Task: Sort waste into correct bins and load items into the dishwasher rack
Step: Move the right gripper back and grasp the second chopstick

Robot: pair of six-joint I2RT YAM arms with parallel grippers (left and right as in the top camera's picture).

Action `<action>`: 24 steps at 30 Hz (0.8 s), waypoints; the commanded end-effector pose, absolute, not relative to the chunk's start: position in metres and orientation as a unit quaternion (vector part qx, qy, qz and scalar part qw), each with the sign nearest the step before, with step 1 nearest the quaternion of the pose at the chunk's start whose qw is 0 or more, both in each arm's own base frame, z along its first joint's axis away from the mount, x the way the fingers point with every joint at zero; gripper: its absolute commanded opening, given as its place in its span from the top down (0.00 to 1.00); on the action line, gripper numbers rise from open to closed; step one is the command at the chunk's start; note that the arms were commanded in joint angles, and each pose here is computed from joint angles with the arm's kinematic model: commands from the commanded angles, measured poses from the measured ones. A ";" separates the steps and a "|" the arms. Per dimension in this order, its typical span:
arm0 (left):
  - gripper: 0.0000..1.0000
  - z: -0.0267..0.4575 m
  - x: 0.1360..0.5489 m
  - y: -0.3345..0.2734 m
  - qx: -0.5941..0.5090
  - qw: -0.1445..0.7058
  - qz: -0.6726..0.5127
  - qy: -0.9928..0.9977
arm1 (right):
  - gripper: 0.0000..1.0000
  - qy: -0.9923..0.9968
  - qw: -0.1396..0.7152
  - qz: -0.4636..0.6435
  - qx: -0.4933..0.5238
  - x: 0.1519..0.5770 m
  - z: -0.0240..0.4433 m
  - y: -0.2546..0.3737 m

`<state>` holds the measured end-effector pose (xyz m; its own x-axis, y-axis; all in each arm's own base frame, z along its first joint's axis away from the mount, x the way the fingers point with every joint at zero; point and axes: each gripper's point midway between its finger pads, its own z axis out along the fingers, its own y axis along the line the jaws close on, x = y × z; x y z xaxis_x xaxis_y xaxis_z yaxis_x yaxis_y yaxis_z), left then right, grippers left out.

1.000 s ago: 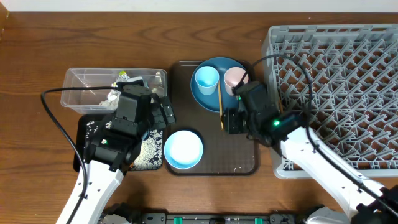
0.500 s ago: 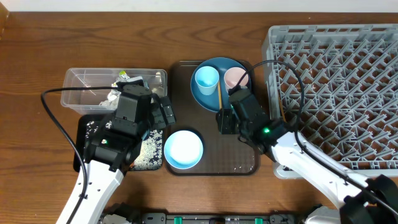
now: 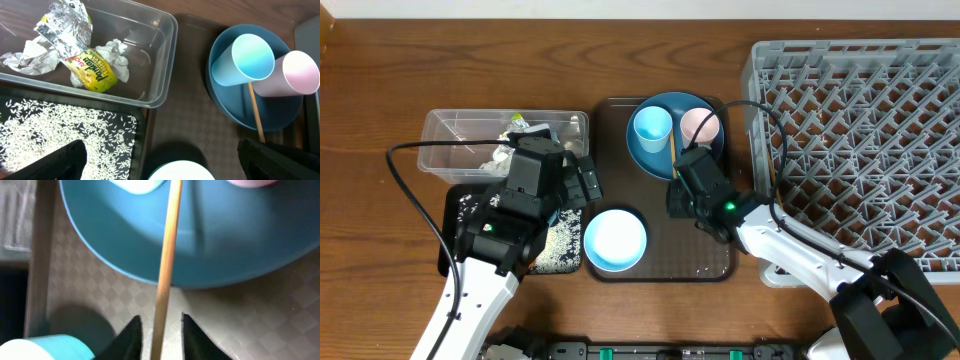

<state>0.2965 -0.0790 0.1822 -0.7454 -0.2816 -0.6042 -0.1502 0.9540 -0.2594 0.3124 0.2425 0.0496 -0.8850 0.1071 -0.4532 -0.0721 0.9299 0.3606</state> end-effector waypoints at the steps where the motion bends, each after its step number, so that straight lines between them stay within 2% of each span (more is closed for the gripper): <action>1: 0.02 0.188 0.299 -0.076 -0.113 0.346 -0.091 0.927 | 0.79 0.953 0.244 0.180 0.013 0.313 0.048 0.241; 6: 0.02 0.188 0.299 -0.076 -0.113 0.345 -0.091 0.927 | 0.81 0.953 0.244 0.181 0.013 0.313 0.048 0.241; 14: 0.02 0.188 0.299 -0.076 -0.113 0.345 -0.091 0.927 | 0.94 0.955 0.238 0.176 0.013 0.311 0.047 0.240; 24: 0.02 0.188 0.299 -0.076 -0.113 0.346 -0.091 0.927 | 0.95 0.961 0.224 0.165 0.005 0.308 0.072 0.237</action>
